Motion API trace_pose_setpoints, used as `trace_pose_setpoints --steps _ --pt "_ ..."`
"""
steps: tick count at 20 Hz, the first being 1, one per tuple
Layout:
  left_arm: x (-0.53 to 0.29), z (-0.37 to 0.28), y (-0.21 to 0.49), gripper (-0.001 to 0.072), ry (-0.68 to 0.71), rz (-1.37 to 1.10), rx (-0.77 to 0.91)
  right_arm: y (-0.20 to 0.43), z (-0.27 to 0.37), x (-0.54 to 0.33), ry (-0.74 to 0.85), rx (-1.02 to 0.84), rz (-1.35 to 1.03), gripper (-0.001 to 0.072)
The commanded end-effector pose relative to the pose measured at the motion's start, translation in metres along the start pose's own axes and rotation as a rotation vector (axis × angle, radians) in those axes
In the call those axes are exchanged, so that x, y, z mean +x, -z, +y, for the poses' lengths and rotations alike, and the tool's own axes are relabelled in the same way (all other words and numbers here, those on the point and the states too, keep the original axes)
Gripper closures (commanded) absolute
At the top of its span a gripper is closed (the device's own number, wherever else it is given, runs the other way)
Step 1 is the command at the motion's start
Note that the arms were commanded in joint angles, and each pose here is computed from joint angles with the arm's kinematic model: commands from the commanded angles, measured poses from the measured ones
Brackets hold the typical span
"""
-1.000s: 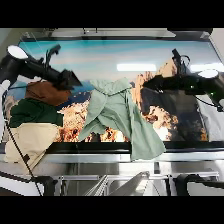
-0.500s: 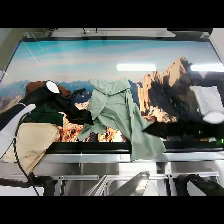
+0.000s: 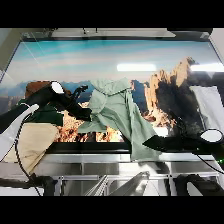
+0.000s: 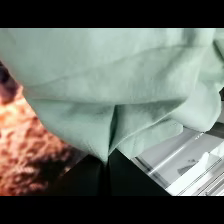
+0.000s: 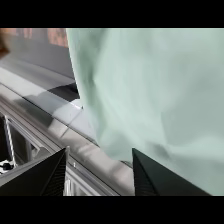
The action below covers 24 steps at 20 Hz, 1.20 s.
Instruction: Fold the shirts.
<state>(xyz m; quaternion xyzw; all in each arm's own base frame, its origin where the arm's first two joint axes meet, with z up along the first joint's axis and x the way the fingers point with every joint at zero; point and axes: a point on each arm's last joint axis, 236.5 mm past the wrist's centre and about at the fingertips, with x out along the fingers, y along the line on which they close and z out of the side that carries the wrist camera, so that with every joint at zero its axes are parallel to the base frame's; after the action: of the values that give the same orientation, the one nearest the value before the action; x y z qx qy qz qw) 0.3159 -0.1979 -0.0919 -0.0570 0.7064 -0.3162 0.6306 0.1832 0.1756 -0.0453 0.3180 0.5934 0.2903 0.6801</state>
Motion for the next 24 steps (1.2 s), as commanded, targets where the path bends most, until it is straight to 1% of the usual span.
trace_pose_setpoints --steps 1,3,7,11,14,20,21,22,24 --pt "-0.009 -0.006 -0.003 0.0698 0.006 0.006 0.018 -0.019 0.017 0.003 -0.064 0.029 -0.087 0.0275" --pt "-0.011 -0.009 -0.006 0.0698 0.006 0.003 0.027 -0.034 0.023 0.001 -0.096 0.055 -0.146 0.0277" --pt "-0.011 -0.008 -0.006 0.0698 0.003 -0.001 0.027 -0.016 0.022 0.015 -0.038 -0.054 -0.074 0.0277" --pt "-0.011 -0.008 -0.006 0.0697 0.004 -0.002 0.029 0.005 0.005 0.043 0.135 -0.08 -0.02 0.0275" --pt "-0.011 -0.008 -0.006 0.0696 0.004 -0.001 0.04 0.013 0.001 0.059 0.179 -0.085 -0.003 0.0275" --pt "-0.011 -0.008 -0.004 0.0695 0.007 0.008 0.048 0.015 -0.007 0.085 0.252 -0.092 0.113 0.0282" --pt "-0.011 -0.009 -0.002 0.0696 0.011 0.017 0.05 0.013 -0.009 0.085 0.271 -0.081 0.124 0.0316" --pt "-0.011 -0.01 0.001 0.0696 0.016 0.028 0.056 0.011 -0.012 0.084 0.296 -0.072 0.127 0.0437" --pt "-0.011 -0.011 0.004 0.0696 0.021 0.041 0.059 0.011 -0.02 0.077 0.346 -0.072 0.135 0.0613"
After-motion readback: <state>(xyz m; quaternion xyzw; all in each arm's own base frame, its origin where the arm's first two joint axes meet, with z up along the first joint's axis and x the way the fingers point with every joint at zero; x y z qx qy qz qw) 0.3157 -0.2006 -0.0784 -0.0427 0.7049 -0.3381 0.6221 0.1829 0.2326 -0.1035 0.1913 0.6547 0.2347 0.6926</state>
